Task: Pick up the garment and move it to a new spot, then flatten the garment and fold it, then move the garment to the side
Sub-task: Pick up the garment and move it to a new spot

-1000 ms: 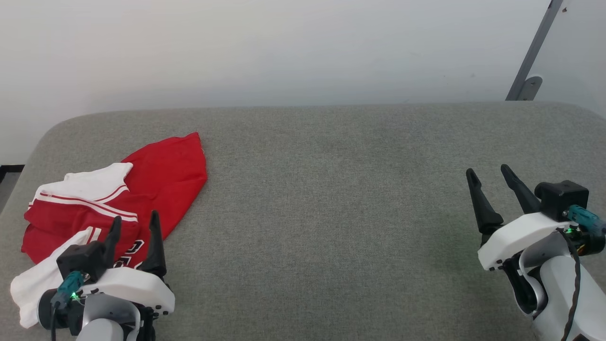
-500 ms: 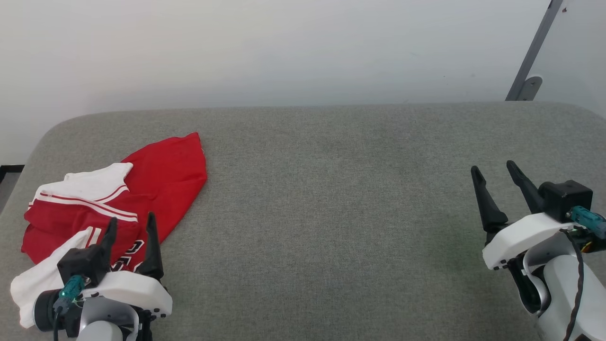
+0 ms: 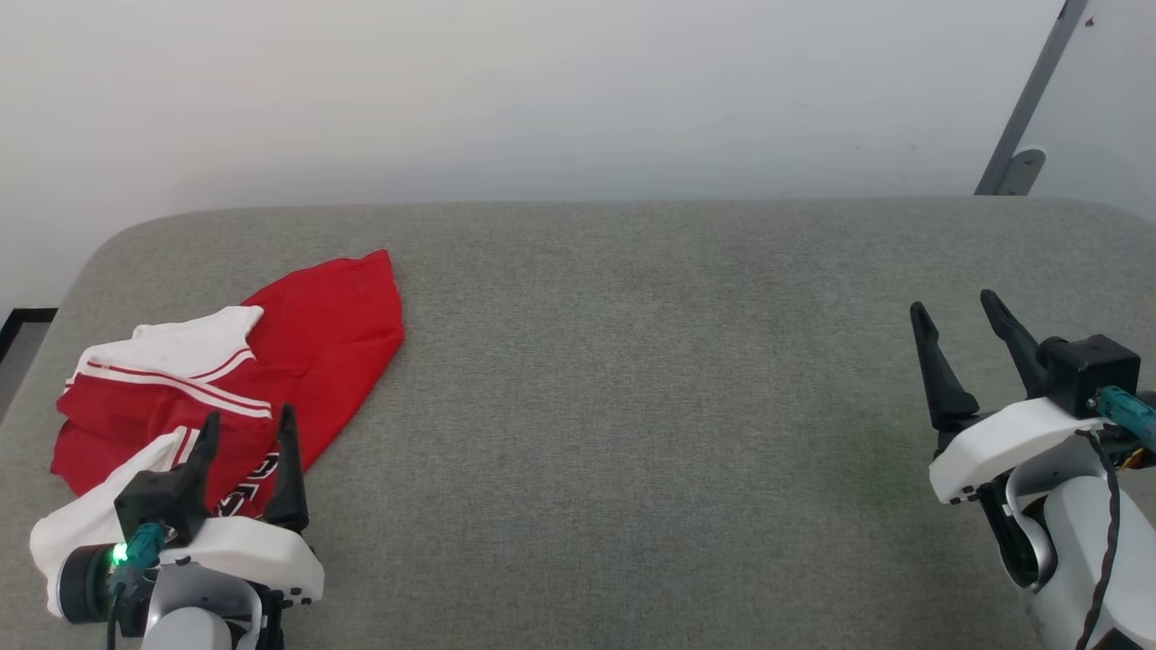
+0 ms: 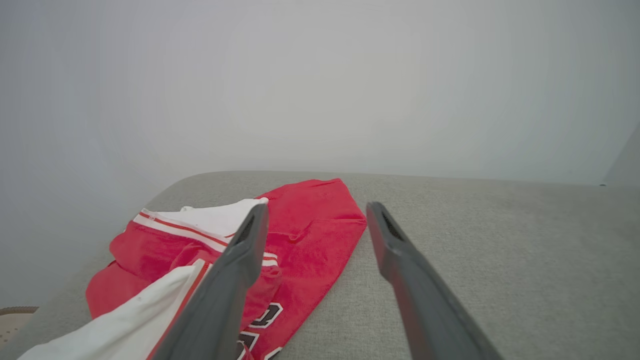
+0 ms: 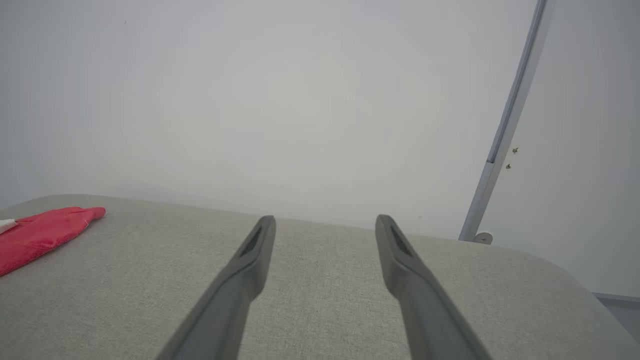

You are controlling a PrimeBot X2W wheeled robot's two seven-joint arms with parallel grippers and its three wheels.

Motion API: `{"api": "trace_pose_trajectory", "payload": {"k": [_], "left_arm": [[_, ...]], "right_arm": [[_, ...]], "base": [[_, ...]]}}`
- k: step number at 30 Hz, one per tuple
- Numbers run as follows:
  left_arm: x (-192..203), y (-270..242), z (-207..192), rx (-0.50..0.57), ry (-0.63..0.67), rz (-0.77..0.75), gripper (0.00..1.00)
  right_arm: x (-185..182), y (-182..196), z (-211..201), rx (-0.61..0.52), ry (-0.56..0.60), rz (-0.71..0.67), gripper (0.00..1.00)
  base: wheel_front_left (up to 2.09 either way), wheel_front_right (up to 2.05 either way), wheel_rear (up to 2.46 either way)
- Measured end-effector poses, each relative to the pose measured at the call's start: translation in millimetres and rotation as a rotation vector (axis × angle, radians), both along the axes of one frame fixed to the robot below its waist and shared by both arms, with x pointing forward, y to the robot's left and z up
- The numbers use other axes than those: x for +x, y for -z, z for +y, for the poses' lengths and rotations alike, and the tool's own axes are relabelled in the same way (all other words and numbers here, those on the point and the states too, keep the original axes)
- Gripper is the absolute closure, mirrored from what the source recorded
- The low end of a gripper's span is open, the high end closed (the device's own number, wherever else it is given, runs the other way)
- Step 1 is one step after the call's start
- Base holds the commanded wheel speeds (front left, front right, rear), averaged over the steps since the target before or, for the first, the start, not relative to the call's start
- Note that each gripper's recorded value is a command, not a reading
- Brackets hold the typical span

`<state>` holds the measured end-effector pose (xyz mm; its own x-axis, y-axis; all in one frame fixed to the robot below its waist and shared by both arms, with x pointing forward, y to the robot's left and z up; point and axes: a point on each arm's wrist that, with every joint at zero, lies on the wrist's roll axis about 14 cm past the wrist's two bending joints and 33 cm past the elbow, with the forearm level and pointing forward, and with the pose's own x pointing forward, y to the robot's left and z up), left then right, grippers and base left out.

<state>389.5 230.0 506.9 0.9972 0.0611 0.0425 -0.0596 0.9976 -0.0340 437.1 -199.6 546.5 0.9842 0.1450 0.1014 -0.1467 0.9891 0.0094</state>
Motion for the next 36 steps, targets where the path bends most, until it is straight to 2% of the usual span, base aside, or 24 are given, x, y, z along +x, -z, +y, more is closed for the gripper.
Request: {"api": "trace_pose_trajectory", "payload": {"k": [8,11,17,26,36], "left_arm": [[-6,-1,10,0.028,-0.018,-0.007,0.00],[-11,-4,19,0.045,-0.048,-0.015,0.00],[-37,-3,53,0.046,-0.161,-0.013,0.00],[-101,11,101,0.024,-0.366,0.013,0.00],[-173,20,135,-0.025,-0.571,0.016,0.00]], "right_arm": [[5,-3,14,0.010,-0.035,-0.015,0.00],[8,-2,33,0.007,-0.085,-0.016,0.00],[12,8,90,0.021,-0.221,0.011,0.00],[14,10,176,0.065,-0.408,0.025,0.00],[-11,19,268,0.110,-0.621,0.076,0.00]], "base": [[0.00,0.00,0.00],[0.00,0.00,0.00],[0.00,0.00,0.00],[0.00,0.00,0.00],[0.00,0.00,0.00]]}}
